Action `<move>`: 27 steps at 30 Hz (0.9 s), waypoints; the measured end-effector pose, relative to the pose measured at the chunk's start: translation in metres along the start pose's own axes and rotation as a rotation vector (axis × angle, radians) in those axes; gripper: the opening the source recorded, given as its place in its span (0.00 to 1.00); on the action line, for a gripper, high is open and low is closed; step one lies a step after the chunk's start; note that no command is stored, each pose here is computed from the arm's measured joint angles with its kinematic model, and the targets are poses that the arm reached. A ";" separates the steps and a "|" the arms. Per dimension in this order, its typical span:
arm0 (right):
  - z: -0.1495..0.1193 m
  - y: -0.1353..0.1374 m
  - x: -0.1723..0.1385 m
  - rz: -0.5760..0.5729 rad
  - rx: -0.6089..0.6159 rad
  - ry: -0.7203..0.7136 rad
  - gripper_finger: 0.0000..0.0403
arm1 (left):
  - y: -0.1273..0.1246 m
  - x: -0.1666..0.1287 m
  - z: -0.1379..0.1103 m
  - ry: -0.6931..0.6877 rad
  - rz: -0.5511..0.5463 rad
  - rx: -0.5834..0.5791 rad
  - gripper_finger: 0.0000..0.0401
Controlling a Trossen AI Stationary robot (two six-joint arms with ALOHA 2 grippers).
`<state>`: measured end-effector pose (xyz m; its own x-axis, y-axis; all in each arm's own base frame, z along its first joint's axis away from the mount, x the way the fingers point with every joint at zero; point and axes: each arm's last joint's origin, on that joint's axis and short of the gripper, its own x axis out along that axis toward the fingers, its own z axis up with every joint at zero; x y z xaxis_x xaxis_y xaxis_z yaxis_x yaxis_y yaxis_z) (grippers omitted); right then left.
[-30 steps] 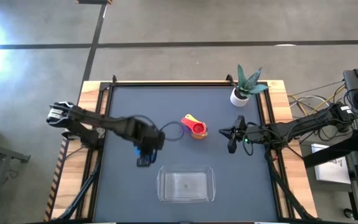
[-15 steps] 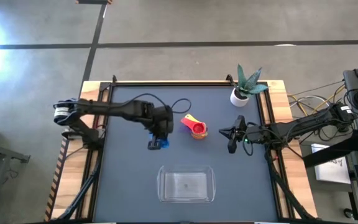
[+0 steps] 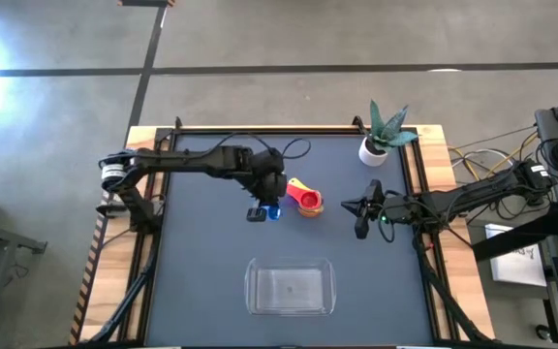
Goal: Nest measuring cups in basket
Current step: Stack the blue measuring cup on top of the red measuring cup
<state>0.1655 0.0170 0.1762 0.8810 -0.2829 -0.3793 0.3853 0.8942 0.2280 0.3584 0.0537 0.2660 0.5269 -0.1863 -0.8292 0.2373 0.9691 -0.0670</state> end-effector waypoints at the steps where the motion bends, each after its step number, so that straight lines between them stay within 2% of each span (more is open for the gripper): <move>1: 0.000 0.000 0.000 0.000 -0.002 0.000 0.02 | 0.003 0.002 0.003 -0.007 -0.009 0.012 0.00; 12: 0.000 0.000 0.000 -0.001 0.007 0.003 0.02 | 0.052 0.025 0.039 -0.022 0.016 0.098 0.00; 18: 0.000 0.000 0.000 0.000 0.008 0.003 0.02 | 0.069 0.050 0.051 0.095 -0.026 0.161 0.00; 23: 0.000 0.000 0.000 -0.006 0.006 0.001 0.02 | 0.083 0.073 0.061 0.207 0.010 0.152 0.00; 27: 0.000 0.000 0.000 -0.007 0.004 0.001 0.02 | 0.091 0.081 0.071 0.237 0.008 0.145 0.00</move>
<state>0.1653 0.0169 0.1759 0.8781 -0.2889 -0.3814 0.3926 0.8907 0.2292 0.4810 0.1150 0.2318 0.3282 -0.1191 -0.9371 0.3574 0.9339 0.0065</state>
